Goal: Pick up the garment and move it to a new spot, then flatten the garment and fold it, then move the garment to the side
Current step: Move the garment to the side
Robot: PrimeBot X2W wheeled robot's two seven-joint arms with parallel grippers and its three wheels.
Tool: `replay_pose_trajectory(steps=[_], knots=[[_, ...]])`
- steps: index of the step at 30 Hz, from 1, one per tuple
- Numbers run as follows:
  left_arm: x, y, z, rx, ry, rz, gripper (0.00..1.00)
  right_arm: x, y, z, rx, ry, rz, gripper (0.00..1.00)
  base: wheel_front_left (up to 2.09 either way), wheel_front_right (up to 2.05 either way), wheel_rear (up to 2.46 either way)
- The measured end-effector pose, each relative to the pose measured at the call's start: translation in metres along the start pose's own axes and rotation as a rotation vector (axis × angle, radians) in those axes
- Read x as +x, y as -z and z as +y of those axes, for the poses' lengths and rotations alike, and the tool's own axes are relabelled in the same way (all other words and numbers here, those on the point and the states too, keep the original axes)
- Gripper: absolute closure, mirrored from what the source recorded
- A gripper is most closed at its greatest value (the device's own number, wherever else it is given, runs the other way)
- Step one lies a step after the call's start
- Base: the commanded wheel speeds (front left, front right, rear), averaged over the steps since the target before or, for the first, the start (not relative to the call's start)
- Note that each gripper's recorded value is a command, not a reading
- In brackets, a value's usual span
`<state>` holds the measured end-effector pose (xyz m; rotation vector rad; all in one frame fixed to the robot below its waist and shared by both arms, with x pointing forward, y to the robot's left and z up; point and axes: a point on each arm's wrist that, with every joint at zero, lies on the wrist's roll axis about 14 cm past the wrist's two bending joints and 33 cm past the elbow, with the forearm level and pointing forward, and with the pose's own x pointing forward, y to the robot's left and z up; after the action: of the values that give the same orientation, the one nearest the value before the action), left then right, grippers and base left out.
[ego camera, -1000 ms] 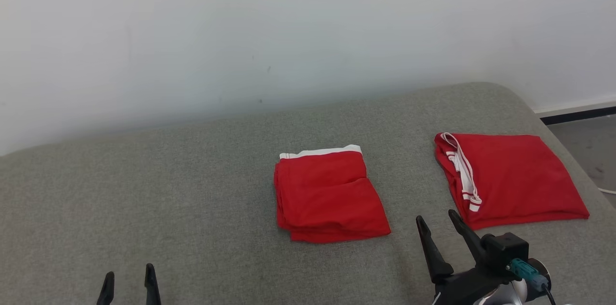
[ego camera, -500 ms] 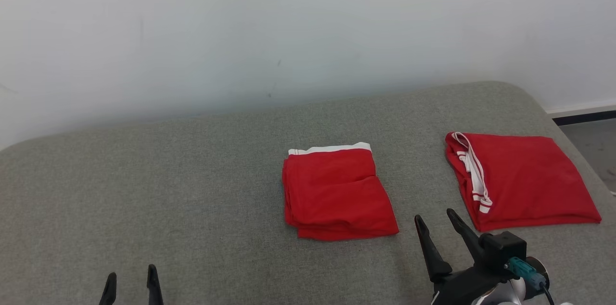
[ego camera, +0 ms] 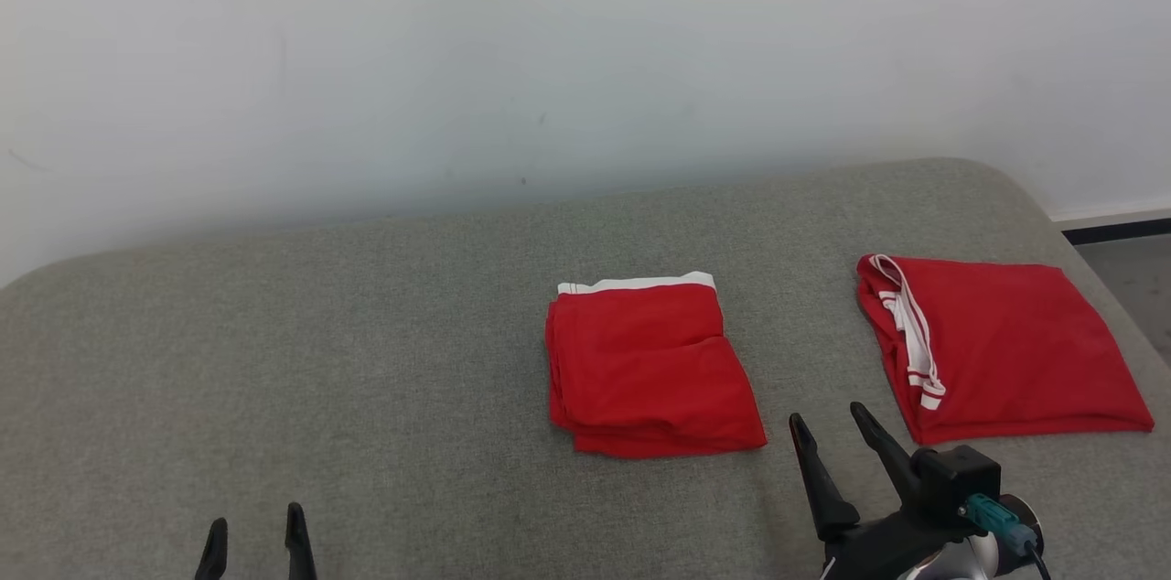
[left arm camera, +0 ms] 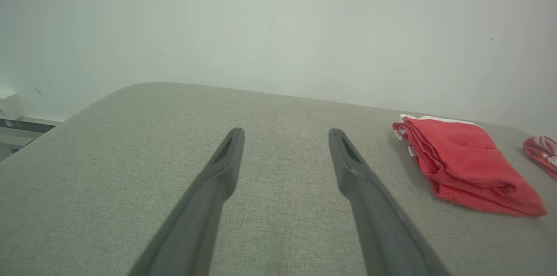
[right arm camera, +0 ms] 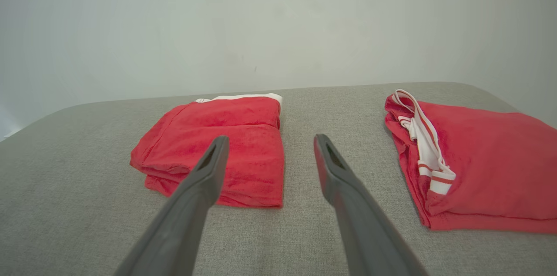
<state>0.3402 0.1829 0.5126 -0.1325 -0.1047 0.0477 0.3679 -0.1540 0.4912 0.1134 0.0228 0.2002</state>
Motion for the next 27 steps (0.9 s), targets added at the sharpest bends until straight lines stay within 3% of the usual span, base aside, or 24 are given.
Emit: replay_pose_trajectory(steps=[8,18,27], knots=[[0.001,-0.003,-0.002,-0.006,0.001,-0.011,0.00,0.022,-0.002,0.003,0.011,-0.017,0.059,0.00,0.00,0.00,0.00],[0.017,-0.012,-0.018,-0.005,0.061,-0.043,0.00,0.061,0.033,-0.015,0.063,0.022,0.384,0.00,0.00,0.00,0.00],[0.033,-0.011,-0.016,0.003,0.065,-0.041,0.00,0.111,0.045,-0.015,0.066,0.010,0.493,0.00,0.00,0.00,0.00]])
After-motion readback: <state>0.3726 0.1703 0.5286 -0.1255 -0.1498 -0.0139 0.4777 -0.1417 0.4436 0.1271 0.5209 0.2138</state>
